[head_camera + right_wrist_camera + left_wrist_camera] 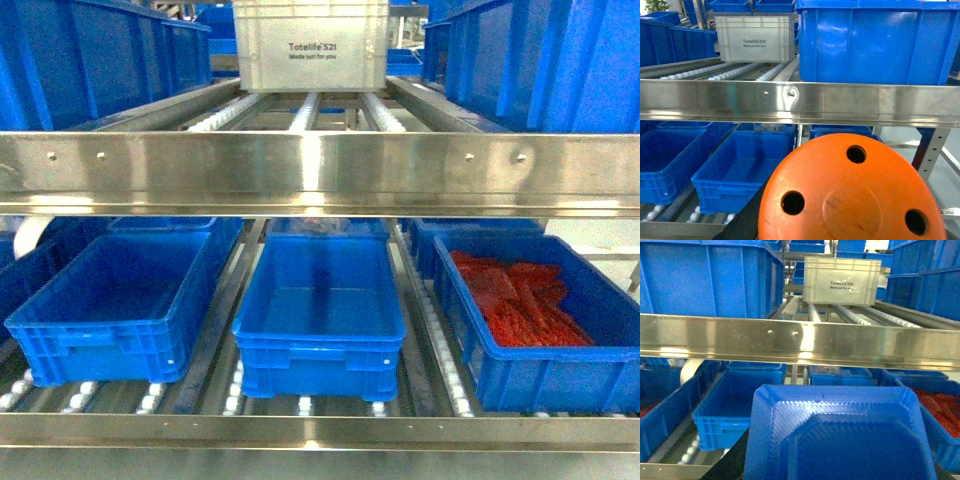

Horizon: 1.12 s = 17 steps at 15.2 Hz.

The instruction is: Sort blue parts and orange caps into right shelf containers

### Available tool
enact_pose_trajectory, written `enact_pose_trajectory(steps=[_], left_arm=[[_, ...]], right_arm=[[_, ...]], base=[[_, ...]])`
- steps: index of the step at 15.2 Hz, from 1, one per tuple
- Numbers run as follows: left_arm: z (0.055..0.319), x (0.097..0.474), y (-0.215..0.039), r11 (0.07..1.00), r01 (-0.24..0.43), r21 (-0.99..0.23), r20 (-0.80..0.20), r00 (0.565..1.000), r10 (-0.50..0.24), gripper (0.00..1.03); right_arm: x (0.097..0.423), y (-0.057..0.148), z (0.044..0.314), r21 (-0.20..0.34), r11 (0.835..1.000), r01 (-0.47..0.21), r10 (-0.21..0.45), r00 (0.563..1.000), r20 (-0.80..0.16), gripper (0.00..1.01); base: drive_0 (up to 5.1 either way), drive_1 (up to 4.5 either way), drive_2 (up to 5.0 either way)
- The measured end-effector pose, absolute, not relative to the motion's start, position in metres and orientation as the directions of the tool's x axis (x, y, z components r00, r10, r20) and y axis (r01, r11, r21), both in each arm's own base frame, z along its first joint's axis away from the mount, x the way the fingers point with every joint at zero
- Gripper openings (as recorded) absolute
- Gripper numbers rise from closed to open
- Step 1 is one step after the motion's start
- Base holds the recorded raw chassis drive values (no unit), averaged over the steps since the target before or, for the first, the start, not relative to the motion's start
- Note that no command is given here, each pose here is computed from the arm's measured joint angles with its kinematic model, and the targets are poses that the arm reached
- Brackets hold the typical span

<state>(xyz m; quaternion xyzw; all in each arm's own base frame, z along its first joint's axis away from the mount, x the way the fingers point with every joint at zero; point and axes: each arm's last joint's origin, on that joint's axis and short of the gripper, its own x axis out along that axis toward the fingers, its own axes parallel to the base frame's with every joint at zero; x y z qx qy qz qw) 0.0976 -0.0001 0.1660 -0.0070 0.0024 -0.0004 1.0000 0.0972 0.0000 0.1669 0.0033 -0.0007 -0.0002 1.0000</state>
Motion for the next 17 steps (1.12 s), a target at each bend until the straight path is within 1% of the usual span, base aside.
enact_pose_trajectory(steps=[15, 16, 17], left_arm=[[0.1662, 0.0976, -0.0001, 1.000, 0.001, -0.014, -0.003, 1.000, -0.001, 0.41], [0.1657, 0.0976, 0.0001, 1.000, -0.007, -0.014, -0.008, 1.000, 0.007, 0.41], [0.1660, 0.0976, 0.0001, 1.000, -0.006, -0.014, -0.004, 1.000, 0.006, 0.41]], right_arm=[[0.0972, 0.0000, 0.1668, 0.007, 1.000, 0.000, 0.000, 1.000, -0.001, 0.42], [0.0972, 0.0001, 0.1671, 0.007, 1.000, -0.004, 0.004, 1.000, 0.003, 0.42], [0.0972, 0.0001, 0.1670, 0.007, 1.000, -0.004, 0.004, 1.000, 0.003, 0.42]], base=[[-4.9, 2.56, 2.6], [-5.0, 2.45, 2.5], [0.0, 0.00, 0.0]])
